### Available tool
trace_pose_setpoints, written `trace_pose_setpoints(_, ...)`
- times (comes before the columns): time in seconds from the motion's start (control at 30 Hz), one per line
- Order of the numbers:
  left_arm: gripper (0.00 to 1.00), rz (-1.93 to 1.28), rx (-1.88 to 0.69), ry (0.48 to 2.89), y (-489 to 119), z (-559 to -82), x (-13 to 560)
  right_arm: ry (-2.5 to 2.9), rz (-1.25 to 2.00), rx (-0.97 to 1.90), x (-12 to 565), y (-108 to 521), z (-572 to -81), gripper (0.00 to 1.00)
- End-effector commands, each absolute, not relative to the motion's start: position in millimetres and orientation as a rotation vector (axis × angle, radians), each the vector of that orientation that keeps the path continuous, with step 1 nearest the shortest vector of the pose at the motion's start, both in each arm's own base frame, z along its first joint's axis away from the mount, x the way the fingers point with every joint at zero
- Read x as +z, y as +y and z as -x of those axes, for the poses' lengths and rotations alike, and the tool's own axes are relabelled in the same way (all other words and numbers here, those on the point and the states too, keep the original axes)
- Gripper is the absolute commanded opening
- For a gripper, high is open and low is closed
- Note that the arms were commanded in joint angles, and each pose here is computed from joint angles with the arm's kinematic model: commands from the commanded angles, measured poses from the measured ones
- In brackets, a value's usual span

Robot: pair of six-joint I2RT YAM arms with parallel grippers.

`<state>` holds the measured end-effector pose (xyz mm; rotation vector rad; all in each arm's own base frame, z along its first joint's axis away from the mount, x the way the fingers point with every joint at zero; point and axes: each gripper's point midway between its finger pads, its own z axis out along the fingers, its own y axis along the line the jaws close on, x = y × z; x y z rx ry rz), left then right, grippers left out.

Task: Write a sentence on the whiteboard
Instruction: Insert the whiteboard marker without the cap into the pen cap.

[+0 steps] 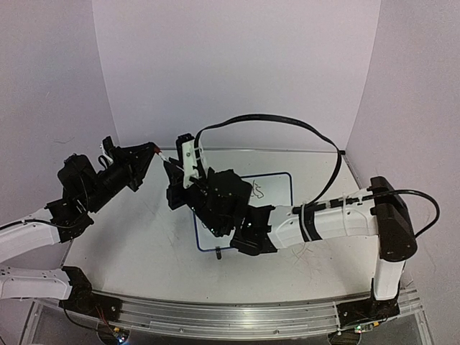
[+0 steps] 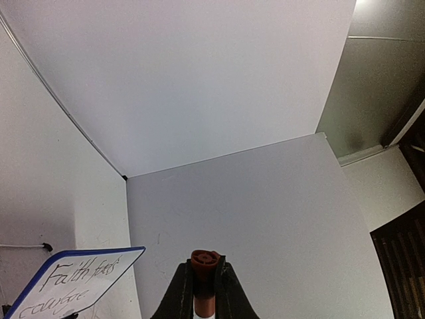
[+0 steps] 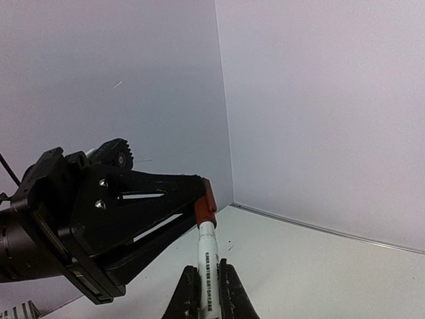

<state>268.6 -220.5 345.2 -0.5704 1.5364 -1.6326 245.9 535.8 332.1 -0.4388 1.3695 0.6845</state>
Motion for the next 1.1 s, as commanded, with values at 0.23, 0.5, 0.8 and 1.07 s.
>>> trace_pose_setpoints(0.23,0.0,0.301,-1.736,1.551,-248.0,-244.0,355.5,1.249,0.299,0.887,366.0,545.5,-276.0,0.0)
trace_pose_setpoints(0.5,0.0,0.255,-1.744,1.547,-252.7,-236.9,344.3,1.179,0.373,1.1,380.7,562.3,-285.2,0.0)
trace_pose_setpoints(0.8,0.0,0.315,-1.748,1.553,-248.8,-237.8,335.0,1.25,0.508,0.667,356.6,572.7,-315.4,0.0)
trace_pose_setpoints(1.07,0.0,0.341,-1.754,1.568,-252.6,-238.8,330.4,1.214,0.563,0.281,344.4,562.1,-331.2,0.0)
